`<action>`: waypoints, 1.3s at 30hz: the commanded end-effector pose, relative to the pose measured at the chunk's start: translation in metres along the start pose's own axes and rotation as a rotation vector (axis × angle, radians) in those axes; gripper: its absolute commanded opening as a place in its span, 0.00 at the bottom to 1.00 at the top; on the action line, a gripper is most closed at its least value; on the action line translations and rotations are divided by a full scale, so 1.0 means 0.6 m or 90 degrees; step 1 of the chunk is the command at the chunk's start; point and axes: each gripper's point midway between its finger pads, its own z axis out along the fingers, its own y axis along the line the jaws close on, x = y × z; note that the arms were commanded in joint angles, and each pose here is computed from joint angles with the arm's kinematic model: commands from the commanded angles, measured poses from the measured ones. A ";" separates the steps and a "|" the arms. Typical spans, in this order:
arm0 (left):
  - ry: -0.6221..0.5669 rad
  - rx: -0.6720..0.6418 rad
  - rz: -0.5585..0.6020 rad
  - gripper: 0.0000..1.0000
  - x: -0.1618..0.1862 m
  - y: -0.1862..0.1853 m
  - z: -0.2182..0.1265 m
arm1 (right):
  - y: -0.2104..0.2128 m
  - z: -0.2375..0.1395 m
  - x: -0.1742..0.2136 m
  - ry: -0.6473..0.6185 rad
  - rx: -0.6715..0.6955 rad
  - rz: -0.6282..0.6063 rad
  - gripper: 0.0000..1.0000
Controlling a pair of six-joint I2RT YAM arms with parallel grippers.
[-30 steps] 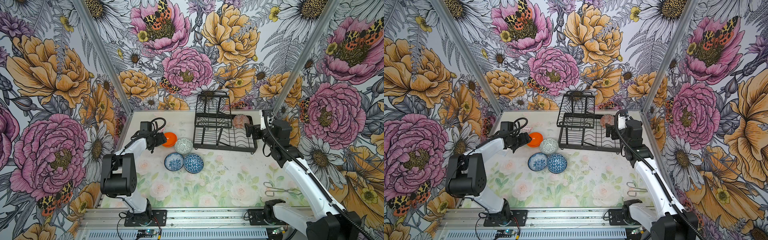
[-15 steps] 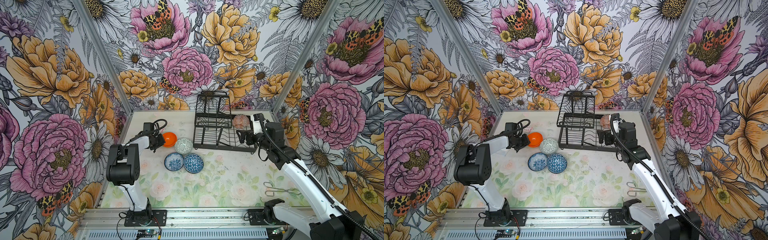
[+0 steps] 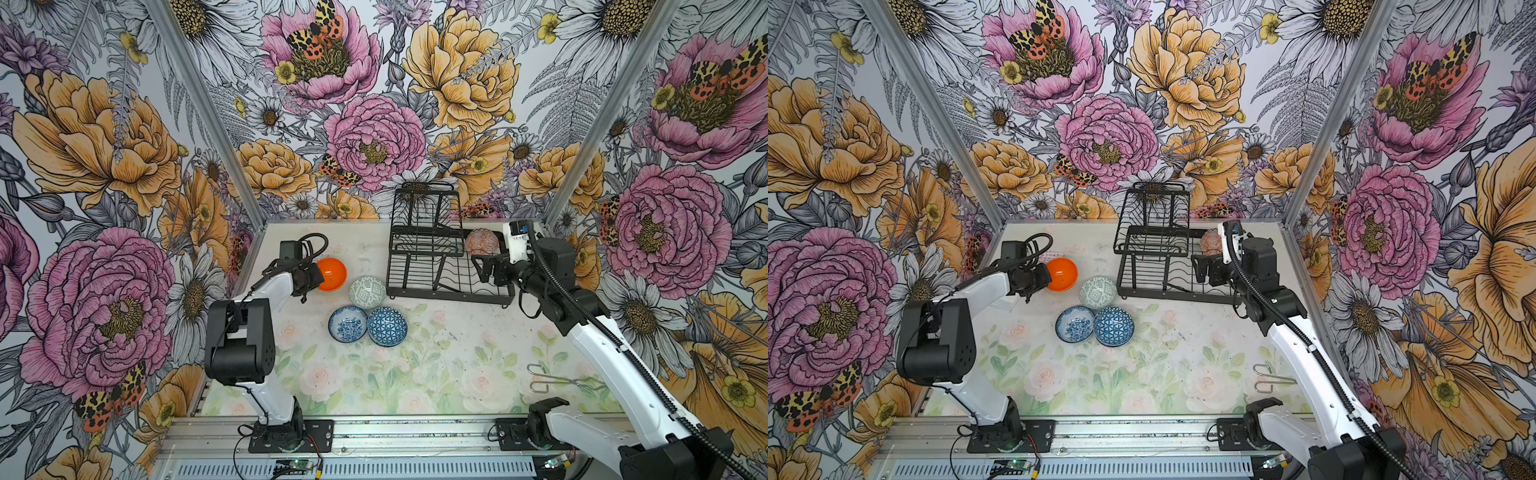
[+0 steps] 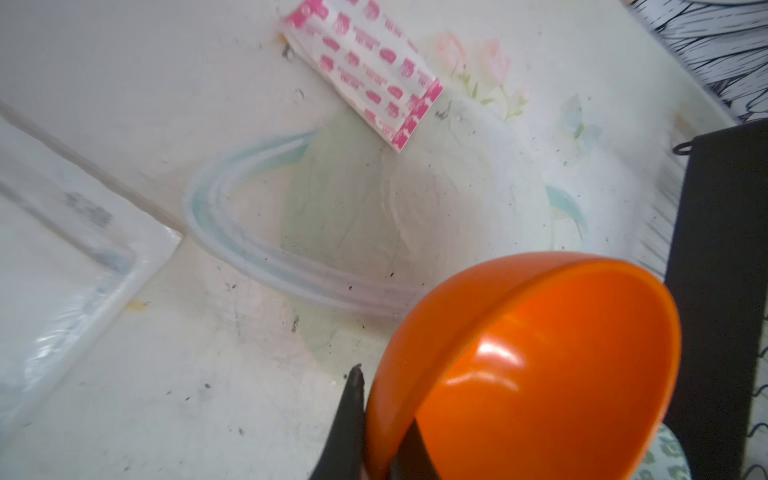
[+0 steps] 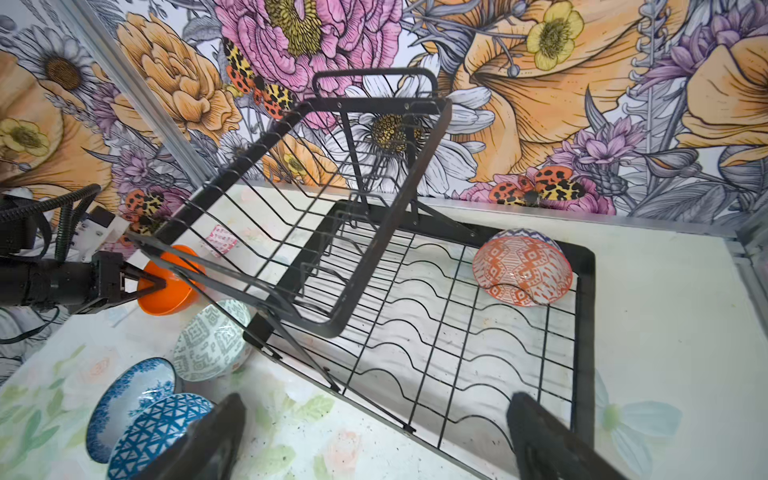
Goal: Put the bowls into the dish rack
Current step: 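Grasp the orange bowl with the left gripper and lift it, then hand the orange bowl from the left gripper to the right gripper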
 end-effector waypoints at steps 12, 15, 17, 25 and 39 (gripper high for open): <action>-0.271 0.064 0.294 0.00 -0.074 -0.310 -0.337 | 0.241 0.001 -0.106 -0.012 -0.277 0.012 0.99; -0.268 0.098 0.315 0.00 -0.055 -0.349 -0.352 | 0.263 0.005 -0.118 -0.020 -0.281 0.007 0.98; -0.261 0.127 0.320 0.00 -0.041 -0.373 -0.360 | 0.272 0.012 -0.121 -0.022 -0.279 0.002 0.98; -0.257 0.157 0.356 0.00 -0.002 -0.424 -0.378 | 0.261 0.068 -0.118 -0.007 -0.206 0.033 0.84; -0.282 0.204 0.361 0.00 0.005 -0.448 -0.424 | 0.242 0.108 -0.098 0.019 -0.157 0.046 0.20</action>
